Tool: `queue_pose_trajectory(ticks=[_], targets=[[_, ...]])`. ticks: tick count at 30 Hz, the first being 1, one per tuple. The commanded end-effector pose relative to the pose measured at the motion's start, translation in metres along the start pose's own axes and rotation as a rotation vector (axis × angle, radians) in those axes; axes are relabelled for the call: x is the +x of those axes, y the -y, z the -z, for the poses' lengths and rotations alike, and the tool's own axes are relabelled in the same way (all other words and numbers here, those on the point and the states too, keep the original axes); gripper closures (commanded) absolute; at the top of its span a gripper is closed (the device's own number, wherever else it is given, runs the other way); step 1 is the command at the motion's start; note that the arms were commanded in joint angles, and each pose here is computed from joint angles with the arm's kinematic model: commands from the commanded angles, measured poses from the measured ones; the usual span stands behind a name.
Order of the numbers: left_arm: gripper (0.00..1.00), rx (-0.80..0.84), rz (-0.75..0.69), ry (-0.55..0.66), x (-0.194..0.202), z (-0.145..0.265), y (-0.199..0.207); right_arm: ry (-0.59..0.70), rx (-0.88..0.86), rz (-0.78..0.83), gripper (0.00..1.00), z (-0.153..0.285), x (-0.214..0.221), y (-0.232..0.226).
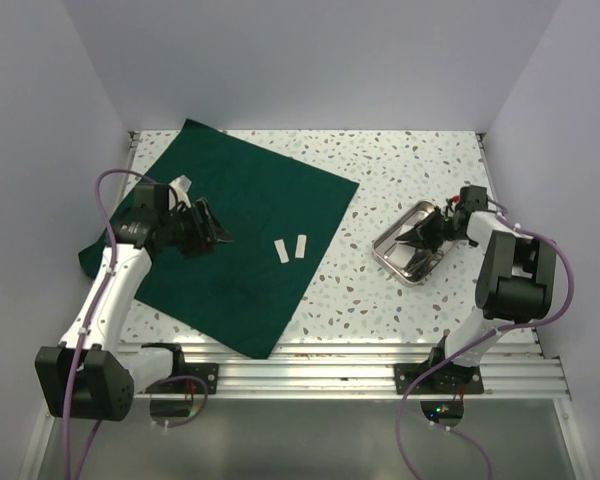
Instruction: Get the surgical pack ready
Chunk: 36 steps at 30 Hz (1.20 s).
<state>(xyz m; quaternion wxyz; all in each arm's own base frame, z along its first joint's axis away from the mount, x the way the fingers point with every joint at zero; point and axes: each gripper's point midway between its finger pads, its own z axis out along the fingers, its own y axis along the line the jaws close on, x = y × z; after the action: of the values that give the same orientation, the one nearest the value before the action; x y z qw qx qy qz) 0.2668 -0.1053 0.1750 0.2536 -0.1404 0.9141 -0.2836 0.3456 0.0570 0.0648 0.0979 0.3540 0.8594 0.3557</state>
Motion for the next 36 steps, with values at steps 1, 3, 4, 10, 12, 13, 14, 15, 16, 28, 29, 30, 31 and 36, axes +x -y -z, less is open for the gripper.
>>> queue_pose_trajectory(ticks=[1,3,4,10,12,13,14,15,16,28,29,30,31,36], targets=[[0.34,0.045,-0.075,0.036,-0.017,0.002,0.017,0.027,-0.035,-0.008,0.99,-0.003,-0.003,-0.003],[0.34,0.046,-0.085,0.032,-0.019,0.001,0.019,0.025,-0.035,-0.023,0.98,-0.007,-0.003,0.001],[0.34,0.043,-0.085,0.028,-0.019,0.001,0.019,0.017,-0.027,-0.039,0.97,-0.01,0.001,0.007],[0.34,0.046,-0.097,0.008,-0.017,-0.002,0.022,0.006,-0.035,-0.075,0.89,-0.018,0.007,0.017],[0.34,0.047,-0.102,0.003,-0.016,-0.003,0.022,0.0,-0.013,-0.088,0.82,-0.016,0.01,0.021],[0.34,0.046,-0.102,0.001,-0.016,-0.003,0.022,-0.002,-0.012,-0.09,0.71,-0.015,0.011,0.02],[0.34,0.047,-0.105,0.006,-0.018,-0.002,0.023,-0.009,-0.019,-0.093,0.64,-0.012,0.014,0.017],[0.34,0.04,-0.104,0.0,-0.016,-0.003,0.021,-0.014,-0.021,-0.098,0.57,-0.01,0.017,0.016],[0.33,0.031,-0.101,-0.002,-0.016,-0.003,0.02,-0.019,-0.026,-0.102,0.48,-0.006,0.02,0.013],[0.25,-0.173,-0.029,-0.044,-0.026,-0.033,0.015,-0.04,0.105,-0.001,0.29,0.072,0.059,-0.016],[0.25,-0.169,-0.043,-0.038,-0.026,-0.038,0.023,-0.038,0.121,0.042,0.29,0.074,0.064,-0.022],[0.25,-0.177,-0.026,-0.045,-0.027,-0.05,0.025,-0.011,0.134,0.092,0.3,0.076,0.062,-0.026],[0.26,-0.187,-0.026,-0.05,-0.026,-0.056,0.026,0.019,0.118,0.139,0.29,0.081,0.056,-0.041],[0.38,-0.231,-0.01,-0.137,-0.009,-0.103,0.041,0.01,0.118,0.396,0.3,0.061,0.067,-0.082]])
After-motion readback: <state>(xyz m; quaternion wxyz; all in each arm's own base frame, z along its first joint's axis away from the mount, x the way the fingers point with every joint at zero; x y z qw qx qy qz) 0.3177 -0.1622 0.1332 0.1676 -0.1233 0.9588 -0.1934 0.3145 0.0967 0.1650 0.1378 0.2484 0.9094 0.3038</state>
